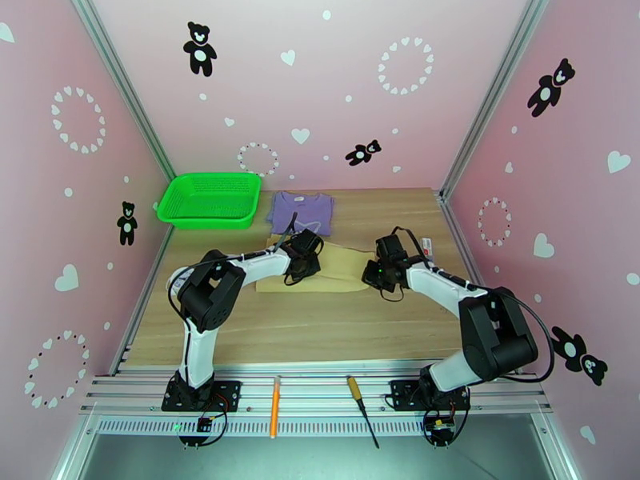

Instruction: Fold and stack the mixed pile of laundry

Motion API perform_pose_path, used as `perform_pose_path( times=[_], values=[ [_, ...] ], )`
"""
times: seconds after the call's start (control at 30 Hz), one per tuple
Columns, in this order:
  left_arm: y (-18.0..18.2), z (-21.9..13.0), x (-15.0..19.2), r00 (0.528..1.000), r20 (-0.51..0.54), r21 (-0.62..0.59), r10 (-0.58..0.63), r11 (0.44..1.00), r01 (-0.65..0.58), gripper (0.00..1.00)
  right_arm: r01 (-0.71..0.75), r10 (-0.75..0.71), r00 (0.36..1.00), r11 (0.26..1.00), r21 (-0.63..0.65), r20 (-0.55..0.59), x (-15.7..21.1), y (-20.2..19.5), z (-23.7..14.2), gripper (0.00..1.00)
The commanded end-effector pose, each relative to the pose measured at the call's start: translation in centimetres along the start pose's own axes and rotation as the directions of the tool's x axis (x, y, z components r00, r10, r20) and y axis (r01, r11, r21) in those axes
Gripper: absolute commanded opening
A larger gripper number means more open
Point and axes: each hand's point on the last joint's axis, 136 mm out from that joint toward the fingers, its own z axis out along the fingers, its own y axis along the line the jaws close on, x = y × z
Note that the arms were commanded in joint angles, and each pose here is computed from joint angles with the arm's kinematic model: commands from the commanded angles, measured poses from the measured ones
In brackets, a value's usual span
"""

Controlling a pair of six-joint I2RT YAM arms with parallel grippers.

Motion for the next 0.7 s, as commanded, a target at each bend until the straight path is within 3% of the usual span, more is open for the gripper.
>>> perform_pose_path(
  times=[0.0, 0.2, 0.37, 0.5, 0.67],
  values=[
    [4.6, 1.7, 2.2, 0.997, -0.071, -0.151, 0.009, 0.988, -0.02, 0.0, 0.106, -0.106, 0.994, 0.994, -0.02, 0.032, -0.7, 2.3, -1.7, 0.0],
    [4.3, 1.8, 2.1, 0.998, -0.06, -0.131, 0.004, 0.991, -0.012, 0.0, 0.262, -0.257, 0.963, 0.963, -0.064, 0.077, -1.1, 8.3, -2.9, 0.0],
    [4.0, 2.3, 2.4, 0.997, -0.072, -0.111, -0.003, 0.994, -0.005, 0.0, 0.306, -0.299, 0.95, 0.949, -0.079, 0.085, -1.0, 11.2, -3.1, 0.0],
    [3.6, 1.9, 2.0, 0.998, -0.062, -0.1, 0.005, 0.995, -0.012, 0.0, 0.316, -0.312, 0.948, 0.947, -0.056, 0.069, -0.8, 11.0, -3.0, 0.0],
    [2.0, -1.0, 0.3, 0.999, -0.018, -0.06, 0.033, 0.998, -0.034, 0.0, 0.354, -0.36, 0.93, 0.932, 0.083, 0.073, -1.1, 8.1, -4.9, 0.0]
  ],
)
